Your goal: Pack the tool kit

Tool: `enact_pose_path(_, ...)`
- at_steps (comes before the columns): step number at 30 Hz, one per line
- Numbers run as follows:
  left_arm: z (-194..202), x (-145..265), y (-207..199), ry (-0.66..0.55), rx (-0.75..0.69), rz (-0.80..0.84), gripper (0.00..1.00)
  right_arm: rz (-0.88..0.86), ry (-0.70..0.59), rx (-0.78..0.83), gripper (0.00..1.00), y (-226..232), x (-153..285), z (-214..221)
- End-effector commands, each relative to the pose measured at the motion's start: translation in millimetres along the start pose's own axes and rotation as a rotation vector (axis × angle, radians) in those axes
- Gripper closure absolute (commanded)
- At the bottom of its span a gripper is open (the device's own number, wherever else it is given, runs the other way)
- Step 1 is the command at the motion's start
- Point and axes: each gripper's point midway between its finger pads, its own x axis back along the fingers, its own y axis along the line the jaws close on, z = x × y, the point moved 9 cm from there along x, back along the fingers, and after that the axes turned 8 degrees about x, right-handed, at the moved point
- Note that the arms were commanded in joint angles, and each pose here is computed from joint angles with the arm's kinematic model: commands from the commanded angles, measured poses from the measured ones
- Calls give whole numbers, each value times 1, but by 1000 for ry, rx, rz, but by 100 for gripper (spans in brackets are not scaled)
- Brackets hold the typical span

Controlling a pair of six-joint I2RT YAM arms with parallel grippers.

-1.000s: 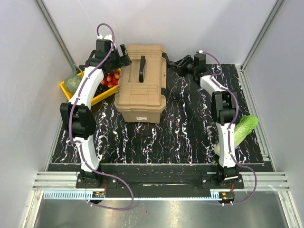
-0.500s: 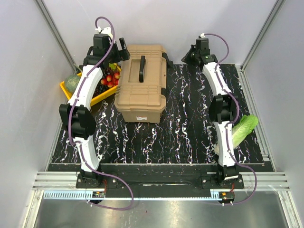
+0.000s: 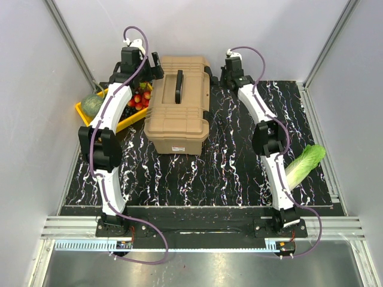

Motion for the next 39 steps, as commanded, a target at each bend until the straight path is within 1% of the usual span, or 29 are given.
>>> enact_pose_path(1, -2, -6, 8, -39, -13, -21, 1, 66, -132, 105, 100, 12, -7, -13)
enact_pose_path(5, 4, -8, 13, -16, -11, -24, 1, 46, -174, 147, 100, 21, -15, -12)
enact_pose_path(10, 12, -12, 16, 14, -32, -7, 1, 35, -225, 279, 100, 25, -23, -10)
enact_pose_path(13, 14, -14, 14, 32, -39, 27, 1, 27, -265, 369, 100, 24, -27, -10)
enact_pose_path(18, 18, -16, 11, 63, -45, 89, 1, 20, -310, 426, 100, 24, -30, -13)
enact_pose_path(24, 27, -18, 4, 122, -41, 198, 1, -94, -336, 449, 100, 34, -36, -8)
enact_pose_path(26, 31, -19, 2, 147, -32, 237, 3, -191, -373, 445, 100, 43, -36, -6)
enact_pose_path(28, 35, -19, 1, 165, -23, 254, 4, -256, -380, 427, 100, 48, -37, -1)
enact_pose_path(33, 38, -18, 1, 181, -19, 271, 4, -322, -363, 395, 100, 53, -40, 11)
enact_pose_path(39, 45, -21, 1, 210, -11, 304, 5, -395, -375, 380, 100, 59, -44, 18)
